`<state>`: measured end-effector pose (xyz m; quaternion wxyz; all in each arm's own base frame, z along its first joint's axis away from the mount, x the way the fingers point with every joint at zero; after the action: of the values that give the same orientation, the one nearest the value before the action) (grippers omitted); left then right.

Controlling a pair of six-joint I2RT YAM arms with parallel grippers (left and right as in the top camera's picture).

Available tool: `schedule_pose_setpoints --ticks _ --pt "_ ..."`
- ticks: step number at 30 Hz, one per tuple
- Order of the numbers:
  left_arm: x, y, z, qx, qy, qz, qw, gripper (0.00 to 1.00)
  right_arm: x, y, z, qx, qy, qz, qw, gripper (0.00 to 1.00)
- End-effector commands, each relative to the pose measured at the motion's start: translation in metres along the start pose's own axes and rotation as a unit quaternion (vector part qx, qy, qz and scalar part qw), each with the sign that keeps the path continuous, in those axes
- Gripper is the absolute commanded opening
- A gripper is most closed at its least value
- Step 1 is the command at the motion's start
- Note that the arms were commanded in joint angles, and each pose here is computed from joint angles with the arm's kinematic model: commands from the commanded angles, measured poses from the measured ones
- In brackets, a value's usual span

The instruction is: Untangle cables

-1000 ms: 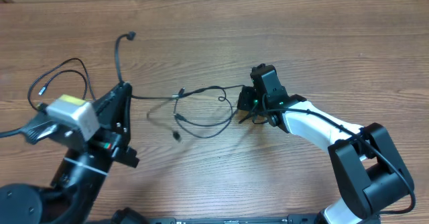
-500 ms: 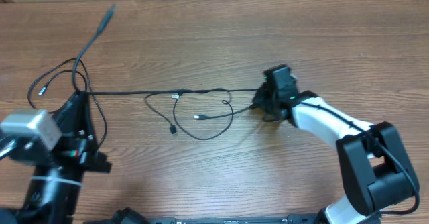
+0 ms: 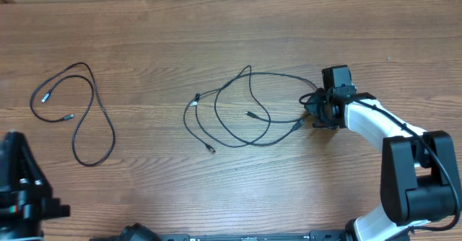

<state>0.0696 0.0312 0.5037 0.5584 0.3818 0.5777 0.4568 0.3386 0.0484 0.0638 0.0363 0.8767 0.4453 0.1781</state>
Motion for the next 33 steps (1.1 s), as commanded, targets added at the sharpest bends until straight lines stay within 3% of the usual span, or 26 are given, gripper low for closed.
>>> schedule_pose_setpoints --ticks 1,8,11,16,22,23,25,28,30,33 --pt "-0.009 -0.023 0.012 0.047 -0.011 0.006 0.999 0.07 0.005 -0.019 0.002 0.072 0.043 -0.024 0.996 0.04" --pt "-0.032 -0.096 0.042 0.17 -0.041 0.015 0.984 0.1 0.009 -0.047 -0.005 0.176 0.09 -0.048 0.979 0.04" --pt "-0.05 -0.135 0.068 0.246 -0.042 0.042 0.967 0.13 0.012 -0.059 -0.007 0.197 0.088 -0.064 0.974 0.04" --pt "-0.09 -0.189 0.11 0.368 -0.064 0.08 0.924 0.18 0.022 -0.082 -0.008 0.221 0.08 -0.096 0.967 0.04" --pt "-0.136 -0.248 0.167 0.508 -0.104 0.112 0.848 0.19 0.039 -0.118 -0.008 0.241 0.073 -0.11 0.961 0.04" --pt "-0.143 -0.257 0.187 0.538 -0.11 0.107 0.829 0.19 0.042 -0.124 -0.005 0.234 0.072 -0.109 0.963 0.04" --pt "-0.147 -0.263 0.206 0.566 -0.121 0.086 0.811 0.19 0.044 -0.124 -0.004 0.228 0.077 -0.11 0.964 0.04" --pt "-0.159 -0.277 0.244 0.604 -0.159 0.019 0.78 0.26 0.045 -0.12 -0.003 0.221 0.083 -0.103 0.966 0.04" --pt "-0.164 -0.291 0.261 0.612 -0.162 -0.015 0.774 0.34 0.044 -0.117 -0.002 0.214 0.08 -0.102 0.968 0.2" --pt "-0.167 -0.319 0.275 0.632 -0.142 -0.049 0.761 0.44 0.045 -0.117 -0.002 0.213 0.081 -0.104 0.968 0.25"
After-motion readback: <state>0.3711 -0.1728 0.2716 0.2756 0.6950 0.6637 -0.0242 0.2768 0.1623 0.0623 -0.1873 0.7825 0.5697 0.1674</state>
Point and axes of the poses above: each gripper's point midway between its finger pads, its own z axis out along the fingers, its own x axis along the line the jaws close on, y = z × x, the point moved 7 cm from there along -z, back along the fingers, and after that the axes turned 3 degrees about -z, right-handed, at the moved point
